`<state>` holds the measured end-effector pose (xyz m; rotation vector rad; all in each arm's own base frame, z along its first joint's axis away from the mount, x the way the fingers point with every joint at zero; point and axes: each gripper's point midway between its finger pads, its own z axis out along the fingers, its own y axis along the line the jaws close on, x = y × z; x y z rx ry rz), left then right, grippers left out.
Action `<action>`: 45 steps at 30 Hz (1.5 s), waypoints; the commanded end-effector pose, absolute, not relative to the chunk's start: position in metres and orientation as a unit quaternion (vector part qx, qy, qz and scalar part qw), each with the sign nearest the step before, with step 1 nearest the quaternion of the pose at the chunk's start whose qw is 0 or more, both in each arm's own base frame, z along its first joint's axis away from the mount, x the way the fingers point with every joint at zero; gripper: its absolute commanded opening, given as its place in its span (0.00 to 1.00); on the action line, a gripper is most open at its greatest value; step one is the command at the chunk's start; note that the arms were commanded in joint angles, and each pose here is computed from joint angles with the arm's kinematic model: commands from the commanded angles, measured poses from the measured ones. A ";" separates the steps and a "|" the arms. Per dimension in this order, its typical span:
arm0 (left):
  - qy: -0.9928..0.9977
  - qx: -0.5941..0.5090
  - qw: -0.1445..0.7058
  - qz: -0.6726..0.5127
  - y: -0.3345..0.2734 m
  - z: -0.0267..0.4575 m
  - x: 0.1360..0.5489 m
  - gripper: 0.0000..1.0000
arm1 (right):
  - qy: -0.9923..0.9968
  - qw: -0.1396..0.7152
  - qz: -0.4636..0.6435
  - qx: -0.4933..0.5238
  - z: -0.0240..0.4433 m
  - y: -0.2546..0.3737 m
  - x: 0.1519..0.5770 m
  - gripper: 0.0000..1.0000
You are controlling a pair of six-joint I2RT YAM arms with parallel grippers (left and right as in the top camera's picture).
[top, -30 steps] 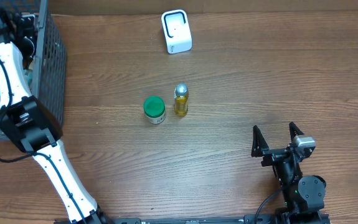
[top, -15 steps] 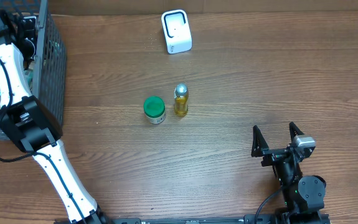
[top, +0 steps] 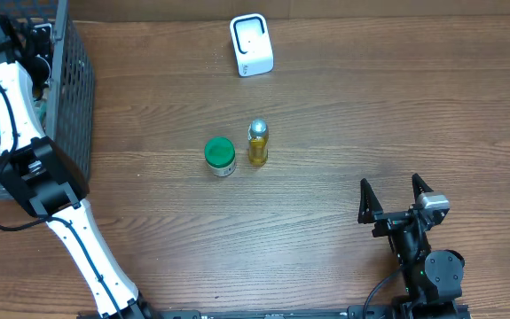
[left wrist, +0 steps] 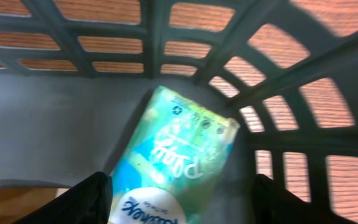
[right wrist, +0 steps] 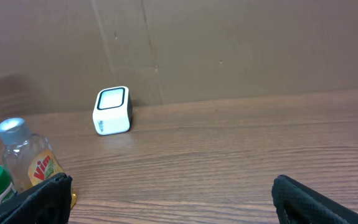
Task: Scan the item barcode
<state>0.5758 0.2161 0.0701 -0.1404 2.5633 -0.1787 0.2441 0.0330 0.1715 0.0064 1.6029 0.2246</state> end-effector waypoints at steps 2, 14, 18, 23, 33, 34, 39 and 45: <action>0.937 -0.062 0.334 -0.080 0.215 0.137 0.578 0.74 | 0.716 0.691 0.100 0.001 0.170 0.034 0.244 1.00; 0.963 -0.086 0.251 -0.043 0.217 0.096 0.555 0.89 | 0.716 0.691 0.100 0.001 0.170 0.034 0.244 1.00; 0.969 -0.090 0.225 -0.053 0.217 0.058 0.554 0.92 | 0.716 0.691 0.099 0.001 0.170 0.034 0.244 1.00; 0.974 -0.094 0.196 -0.067 0.214 0.016 0.551 0.91 | 0.716 0.691 0.100 0.001 0.170 0.034 0.244 1.00; 0.976 -0.097 0.183 -0.069 0.215 0.000 0.548 0.65 | 0.716 0.691 0.100 0.001 0.170 0.034 0.244 1.00; 0.976 -0.097 0.183 -0.068 0.216 0.000 0.548 0.60 | 0.716 0.691 0.100 0.001 0.170 0.034 0.244 1.00; 0.976 -0.095 0.183 -0.068 0.216 -0.002 0.548 0.36 | 0.716 0.691 0.100 0.001 0.170 0.034 0.244 1.00; 0.976 -0.106 0.175 -0.073 0.214 -0.006 0.545 0.04 | 0.716 0.691 0.100 0.001 0.170 0.034 0.244 1.00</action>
